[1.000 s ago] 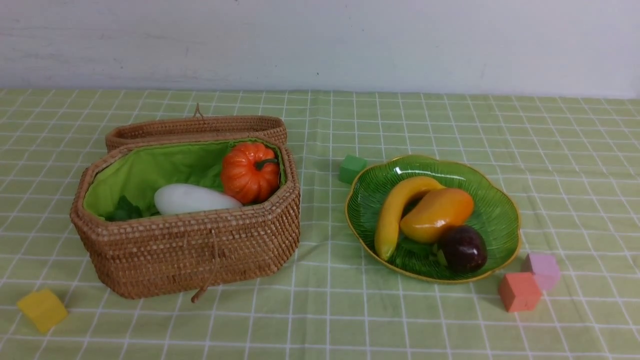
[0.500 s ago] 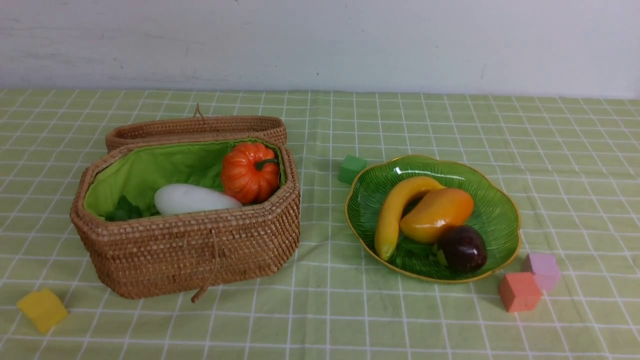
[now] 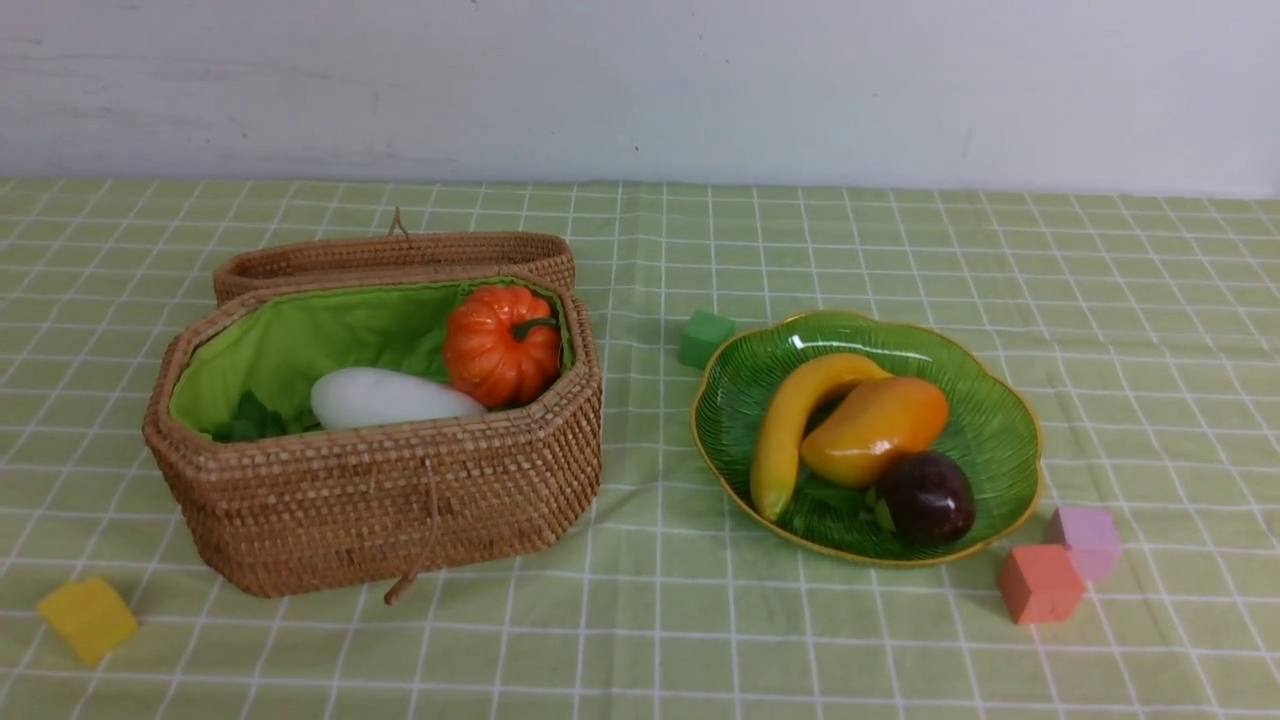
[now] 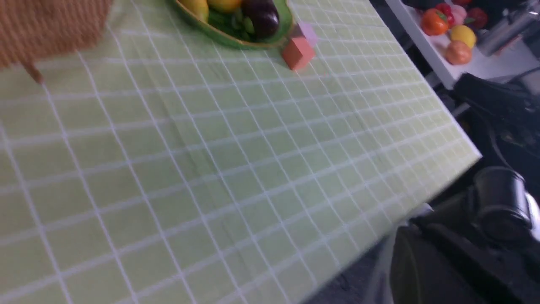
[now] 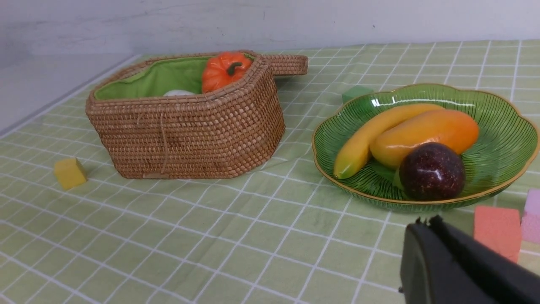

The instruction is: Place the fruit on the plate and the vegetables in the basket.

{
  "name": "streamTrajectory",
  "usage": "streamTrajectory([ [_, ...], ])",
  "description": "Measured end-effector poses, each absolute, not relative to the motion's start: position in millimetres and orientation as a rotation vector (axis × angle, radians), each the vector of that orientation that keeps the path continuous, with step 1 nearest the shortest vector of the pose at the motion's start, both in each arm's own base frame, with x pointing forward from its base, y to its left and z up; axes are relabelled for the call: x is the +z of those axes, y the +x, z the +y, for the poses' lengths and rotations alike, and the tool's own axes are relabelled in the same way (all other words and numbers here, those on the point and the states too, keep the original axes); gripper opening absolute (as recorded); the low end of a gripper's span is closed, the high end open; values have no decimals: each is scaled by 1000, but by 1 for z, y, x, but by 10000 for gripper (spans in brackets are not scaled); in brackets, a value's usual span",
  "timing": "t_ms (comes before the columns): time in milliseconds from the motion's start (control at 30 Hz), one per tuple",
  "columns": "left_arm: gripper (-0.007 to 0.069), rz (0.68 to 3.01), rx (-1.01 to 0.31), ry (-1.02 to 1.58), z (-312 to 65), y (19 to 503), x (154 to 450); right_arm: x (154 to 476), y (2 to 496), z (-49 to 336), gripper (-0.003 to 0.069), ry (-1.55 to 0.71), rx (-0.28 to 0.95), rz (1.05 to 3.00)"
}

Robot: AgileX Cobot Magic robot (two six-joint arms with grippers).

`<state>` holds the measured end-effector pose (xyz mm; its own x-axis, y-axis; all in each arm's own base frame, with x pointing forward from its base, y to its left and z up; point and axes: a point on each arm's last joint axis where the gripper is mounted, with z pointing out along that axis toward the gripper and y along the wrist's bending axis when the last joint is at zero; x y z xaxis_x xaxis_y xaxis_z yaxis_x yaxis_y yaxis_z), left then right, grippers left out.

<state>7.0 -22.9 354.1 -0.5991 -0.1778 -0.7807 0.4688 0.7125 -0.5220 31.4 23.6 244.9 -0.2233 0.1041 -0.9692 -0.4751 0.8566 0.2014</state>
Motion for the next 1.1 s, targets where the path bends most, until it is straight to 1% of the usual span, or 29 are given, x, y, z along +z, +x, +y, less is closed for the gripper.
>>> streamTrajectory([
  [67, -13, 1959, -841, 156, -22, 16, 351, 244, 32, 24, -14, -288, 547, 1724],
  [100, -13, 1884, -760, 68, -19, 25, 345, 242, 32, 24, -14, -289, 546, 1732],
  [133, -13, 1851, -718, 36, -18, 28, 341, 241, 32, 24, -13, -290, 545, 1736],
  [200, -13, 1786, -597, -27, -14, 36, 322, 239, 32, 24, -10, -294, 543, 1752],
  [233, -13, 1774, -567, -42, -13, 37, 315, 238, 32, 24, -10, -295, 542, 1754],
  [300, -13, 1746, -485, -83, -11, 42, 289, 238, 32, 24, -9, -297, 540, 1758],
  [333, -13, 1739, -450, -109, -9, 45, 267, 237, 32, 24, -9, -297, 539, 1758],
  [400, -13, 1736, -422, -128, -8, 46, 245, 237, 32, 24, -9, -298, 537, 1758],
  [433, -11, 1745, -395, -136, -8, 47, 226, 237, 32, 24, -9, -299, 535, 1758],
  [467, -11, 1756, -380, -140, -8, 49, 217, 237, 32, 24, -9, -299, 535, 1758],
  [500, -11, 1798, -352, -156, -7, 51, 196, 237, 32, 24, -9, -299, 535, 1759],
  [533, -11, 1798, -352, -156, -7, 51, 196, 237, 32, 24, -9, -299, 535, 1759],
  [567, -9, 1844, -328, -178, -6, 52, 180, 238, 32, 24, -8, -298, 537, 1757],
  [600, -9, 1876, -316, -191, -6, 52, 173, 237, 32, 24, -8, -298, 536, 1758],
  [700, -8, 1896, -305, -200, -5, 52, 169, 237, 32, 24, -6, -299, 535, 1758],
  [1100, 1, 1894, -301, -208, -5, 52, 169, 237, 32, 24, 4, -300, 531, 1757],
])
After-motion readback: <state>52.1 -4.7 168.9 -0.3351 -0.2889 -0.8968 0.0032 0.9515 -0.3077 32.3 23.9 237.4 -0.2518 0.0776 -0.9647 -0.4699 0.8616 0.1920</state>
